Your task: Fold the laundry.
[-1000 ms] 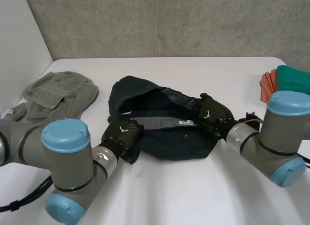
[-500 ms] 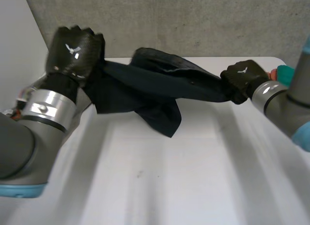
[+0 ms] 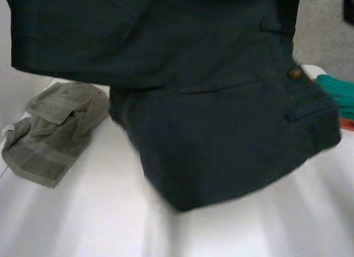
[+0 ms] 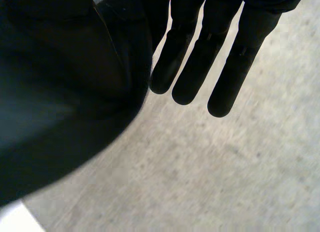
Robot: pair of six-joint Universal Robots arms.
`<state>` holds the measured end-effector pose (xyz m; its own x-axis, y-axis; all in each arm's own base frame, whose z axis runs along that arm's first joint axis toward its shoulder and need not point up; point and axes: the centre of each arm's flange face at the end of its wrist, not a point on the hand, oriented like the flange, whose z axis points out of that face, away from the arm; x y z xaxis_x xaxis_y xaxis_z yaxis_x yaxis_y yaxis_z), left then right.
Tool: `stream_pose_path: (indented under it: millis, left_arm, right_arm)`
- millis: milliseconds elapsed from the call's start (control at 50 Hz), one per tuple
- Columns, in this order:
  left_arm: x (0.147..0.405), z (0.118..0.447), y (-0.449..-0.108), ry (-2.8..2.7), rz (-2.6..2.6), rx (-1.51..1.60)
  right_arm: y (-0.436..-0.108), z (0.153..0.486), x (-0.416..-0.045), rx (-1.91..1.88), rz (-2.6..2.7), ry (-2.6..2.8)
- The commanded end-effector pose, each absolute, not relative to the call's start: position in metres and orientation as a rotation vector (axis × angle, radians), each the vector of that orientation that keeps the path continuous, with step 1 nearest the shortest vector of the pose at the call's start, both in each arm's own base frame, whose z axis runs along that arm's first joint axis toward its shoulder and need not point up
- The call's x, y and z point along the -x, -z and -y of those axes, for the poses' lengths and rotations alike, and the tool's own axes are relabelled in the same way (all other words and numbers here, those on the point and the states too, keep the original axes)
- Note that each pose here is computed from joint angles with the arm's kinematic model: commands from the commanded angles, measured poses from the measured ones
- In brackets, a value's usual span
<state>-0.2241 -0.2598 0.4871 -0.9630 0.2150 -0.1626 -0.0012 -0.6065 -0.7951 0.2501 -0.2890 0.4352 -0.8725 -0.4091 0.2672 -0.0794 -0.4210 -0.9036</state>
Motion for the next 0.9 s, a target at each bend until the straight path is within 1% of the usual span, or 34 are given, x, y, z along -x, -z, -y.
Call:
stream_pose_path:
  millis: [20,60,80,100,140,160,220,240,260,300,320,360,440,460,500,540,560,580,620,640,700,720,780,800,860,900]
  left_arm:
    - [0.265,0.325,-0.404,-2.479,1.581,0.511]
    - [0.273,0.339,-0.383,-2.448,1.616,0.534]
    - [0.280,0.354,-0.362,-2.431,1.638,0.555]
    - [0.284,0.361,-0.352,-2.429,1.648,0.563]
    - [0.289,0.374,-0.330,-2.418,1.670,0.580]
    - [0.293,0.388,-0.310,-2.410,1.688,0.592]
    - [0.299,0.404,-0.281,-2.384,1.719,0.606]
    - [0.302,0.414,-0.264,-2.372,1.741,0.607]
    - [0.303,0.418,-0.258,-2.367,1.750,0.605]
    - [0.304,0.425,-0.249,-2.360,1.767,0.601]
    - [0.302,0.428,-0.250,-2.360,1.781,0.585]
    - [0.299,0.428,-0.250,-2.348,1.819,0.558]
    - [0.286,0.415,-0.270,-2.344,1.901,0.488]
    - [0.283,0.409,-0.274,-2.338,1.923,0.481]
    - [0.274,0.387,-0.280,-2.302,2.016,0.467]
    - [0.268,0.369,-0.278,-2.253,2.093,0.484]
    - [0.262,0.347,-0.273,-2.191,2.174,0.523]
    - [0.260,0.335,-0.269,-2.145,2.218,0.554]
    - [0.255,0.308,-0.257,-2.037,2.307,0.629]
    - [0.250,0.280,-0.243,-1.905,2.392,0.717]
    - [0.241,0.238,-0.221,-1.702,2.485,0.844]
    - [0.235,0.212,-0.208,-1.571,2.524,0.922]
    - [0.228,0.179,-0.190,-1.413,2.532,1.018]
    - [0.225,0.163,-0.182,-1.350,2.506,1.066]
    - [0.222,0.143,-0.167,-1.269,2.468,1.114]
    - [0.222,0.139,-0.162,-1.251,2.453,1.123]
  right_arm:
    - [-0.350,0.339,-0.275,0.628,-1.818,2.173]
    - [-0.330,0.344,-0.283,0.615,-1.858,2.115]
    - [-0.322,0.346,-0.286,0.605,-1.875,2.094]
    - [-0.304,0.352,-0.292,0.580,-1.903,2.057]
    - [-0.289,0.358,-0.297,0.550,-1.919,2.043]
    - [-0.275,0.365,-0.301,0.516,-1.928,2.050]
    - [-0.257,0.379,-0.306,0.457,-1.923,2.105]
    - [-0.247,0.390,-0.307,0.405,-1.921,2.157]
    - [-0.244,0.395,-0.308,0.383,-1.917,2.185]
    - [-0.236,0.403,-0.310,0.357,-1.907,2.230]
    - [-0.231,0.408,-0.313,0.359,-1.915,2.261]
    - [-0.234,0.409,-0.313,0.389,-1.925,2.286]
    - [-0.247,0.398,-0.309,0.517,-1.988,2.302]
    - [-0.250,0.394,-0.307,0.553,-2.008,2.296]
    - [-0.256,0.378,-0.301,0.695,-2.081,2.252]
    - [-0.257,0.366,-0.296,0.822,-2.133,2.207]
    - [-0.255,0.351,-0.291,0.979,-2.176,2.139]
    - [-0.252,0.342,-0.289,1.069,-2.194,2.090]
    - [-0.244,0.324,-0.283,1.246,-2.226,1.975]
    - [-0.232,0.304,-0.276,1.412,-2.253,1.830]
    - [-0.214,0.274,-0.263,1.604,-2.293,1.586]
    - [-0.204,0.260,-0.254,1.663,-2.302,1.471]
    - [-0.191,0.244,-0.247,1.670,-2.273,1.406]
    - [-0.184,0.233,-0.246,1.673,-2.237,1.384]
    - [-0.169,0.215,-0.243,1.685,-2.174,1.357]
    - [-0.164,0.212,-0.240,1.691,-2.154,1.371]
